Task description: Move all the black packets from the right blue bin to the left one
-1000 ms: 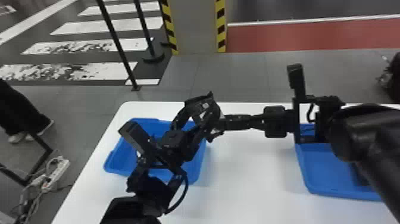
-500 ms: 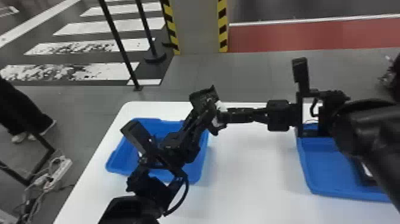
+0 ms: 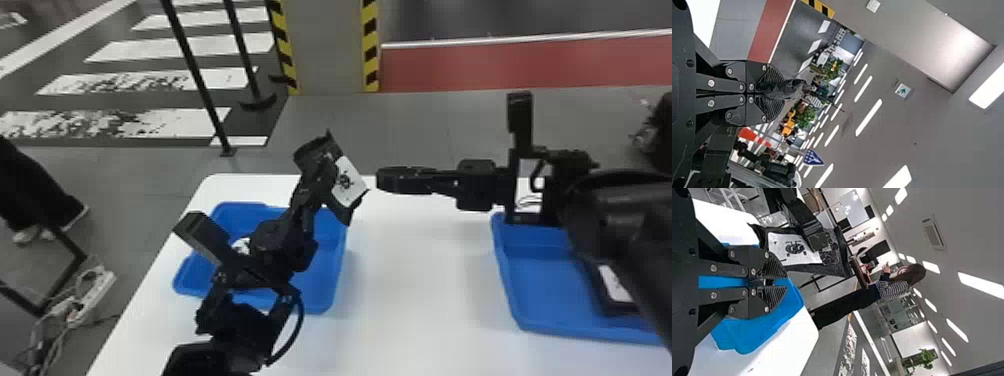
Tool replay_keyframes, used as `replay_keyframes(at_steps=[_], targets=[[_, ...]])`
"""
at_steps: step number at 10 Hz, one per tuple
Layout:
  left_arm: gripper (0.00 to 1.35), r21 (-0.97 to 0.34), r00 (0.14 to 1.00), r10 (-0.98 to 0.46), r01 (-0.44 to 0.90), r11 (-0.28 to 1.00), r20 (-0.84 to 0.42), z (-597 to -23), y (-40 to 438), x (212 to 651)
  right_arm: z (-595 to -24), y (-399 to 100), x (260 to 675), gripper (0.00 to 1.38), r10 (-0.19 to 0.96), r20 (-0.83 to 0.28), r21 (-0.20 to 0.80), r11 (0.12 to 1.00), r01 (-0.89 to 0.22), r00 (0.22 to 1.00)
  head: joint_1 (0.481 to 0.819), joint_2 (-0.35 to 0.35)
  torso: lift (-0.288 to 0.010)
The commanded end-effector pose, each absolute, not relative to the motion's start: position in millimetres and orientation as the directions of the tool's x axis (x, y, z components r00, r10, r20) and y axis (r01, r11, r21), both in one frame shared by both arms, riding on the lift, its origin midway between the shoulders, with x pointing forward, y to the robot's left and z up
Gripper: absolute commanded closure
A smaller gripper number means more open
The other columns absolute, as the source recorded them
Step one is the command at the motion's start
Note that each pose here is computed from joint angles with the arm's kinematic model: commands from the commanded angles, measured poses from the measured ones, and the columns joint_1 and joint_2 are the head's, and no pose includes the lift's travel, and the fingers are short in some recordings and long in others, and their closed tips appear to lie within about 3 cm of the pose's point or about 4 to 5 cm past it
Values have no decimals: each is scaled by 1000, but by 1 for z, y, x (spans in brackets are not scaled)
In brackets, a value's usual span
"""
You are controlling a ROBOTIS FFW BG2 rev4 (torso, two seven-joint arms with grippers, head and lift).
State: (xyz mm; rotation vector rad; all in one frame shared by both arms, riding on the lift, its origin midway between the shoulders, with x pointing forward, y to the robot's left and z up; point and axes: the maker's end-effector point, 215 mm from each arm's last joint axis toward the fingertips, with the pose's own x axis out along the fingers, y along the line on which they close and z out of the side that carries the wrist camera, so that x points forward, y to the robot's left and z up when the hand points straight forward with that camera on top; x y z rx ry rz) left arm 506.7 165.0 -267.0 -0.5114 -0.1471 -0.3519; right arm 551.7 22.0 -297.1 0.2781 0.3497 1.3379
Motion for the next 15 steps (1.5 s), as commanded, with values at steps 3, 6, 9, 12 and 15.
replay_keyframes(at_steps=[3, 6, 9, 12, 15], targets=[[1219, -344, 953, -188, 263, 901, 237, -262, 209, 507, -268, -31, 564, 56, 935, -35, 294, 346, -891, 352, 651, 194, -110], [1219, -162, 977, -74, 107, 981, 198, -294, 257, 506, -278, -98, 560, 260, 846, -50, 255, 525, -812, 532, 645, 177, -110], [1219, -26, 987, 23, -19, 999, 159, -331, 286, 501, -302, -124, 545, 266, 791, -74, 294, 599, -745, 607, 684, 164, -110], [1217, -10, 992, 39, -38, 999, 118, -358, 291, 500, -308, -127, 545, 266, 790, -91, 299, 603, -740, 607, 695, 174, -110], [380, -187, 959, 63, -10, 982, 277, -320, 279, 496, -317, -131, 546, 265, 781, -112, 302, 615, -728, 614, 695, 167, -110]])
